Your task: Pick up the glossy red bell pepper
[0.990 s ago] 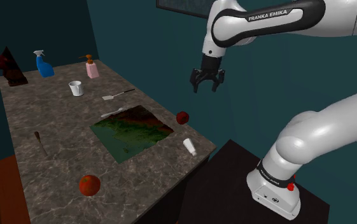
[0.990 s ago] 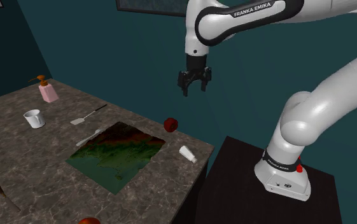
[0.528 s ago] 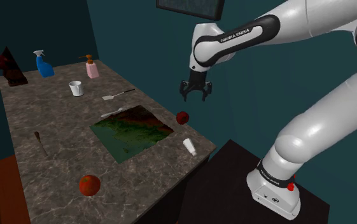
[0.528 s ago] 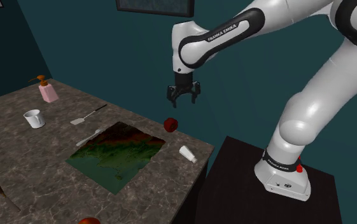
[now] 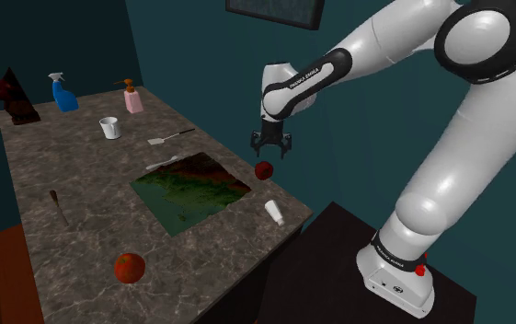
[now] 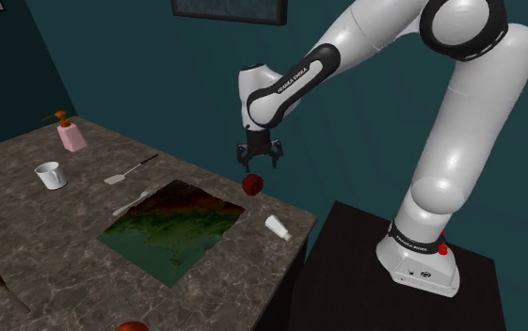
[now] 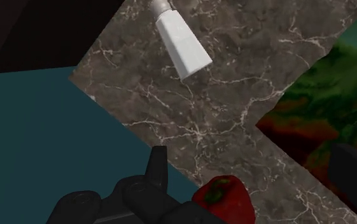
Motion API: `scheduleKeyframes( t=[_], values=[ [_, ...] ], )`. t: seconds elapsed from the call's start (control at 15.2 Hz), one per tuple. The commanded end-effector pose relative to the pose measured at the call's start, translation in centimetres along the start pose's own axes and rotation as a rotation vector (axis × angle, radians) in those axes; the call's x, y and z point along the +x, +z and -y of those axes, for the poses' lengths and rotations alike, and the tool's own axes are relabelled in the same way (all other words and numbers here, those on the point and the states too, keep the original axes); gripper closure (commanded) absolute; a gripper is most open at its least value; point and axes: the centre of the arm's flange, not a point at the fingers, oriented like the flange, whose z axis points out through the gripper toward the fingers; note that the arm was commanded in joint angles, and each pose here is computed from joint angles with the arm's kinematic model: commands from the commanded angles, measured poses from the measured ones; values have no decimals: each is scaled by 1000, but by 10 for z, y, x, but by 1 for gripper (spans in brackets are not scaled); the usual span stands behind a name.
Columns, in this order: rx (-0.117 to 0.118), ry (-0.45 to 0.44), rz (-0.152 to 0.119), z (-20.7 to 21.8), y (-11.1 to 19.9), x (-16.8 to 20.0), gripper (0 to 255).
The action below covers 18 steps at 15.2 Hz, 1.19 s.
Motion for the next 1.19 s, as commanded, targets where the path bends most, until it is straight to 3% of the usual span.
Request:
scheduleKeyframes(
  t=[0.0,0.86,1.12],
  values=[
    [-11,53,-2,6,22,14,0],
    [-82,383,-10,28,162,114,0],
    [-83,385,-10,29,178,115,0]
  ],
)
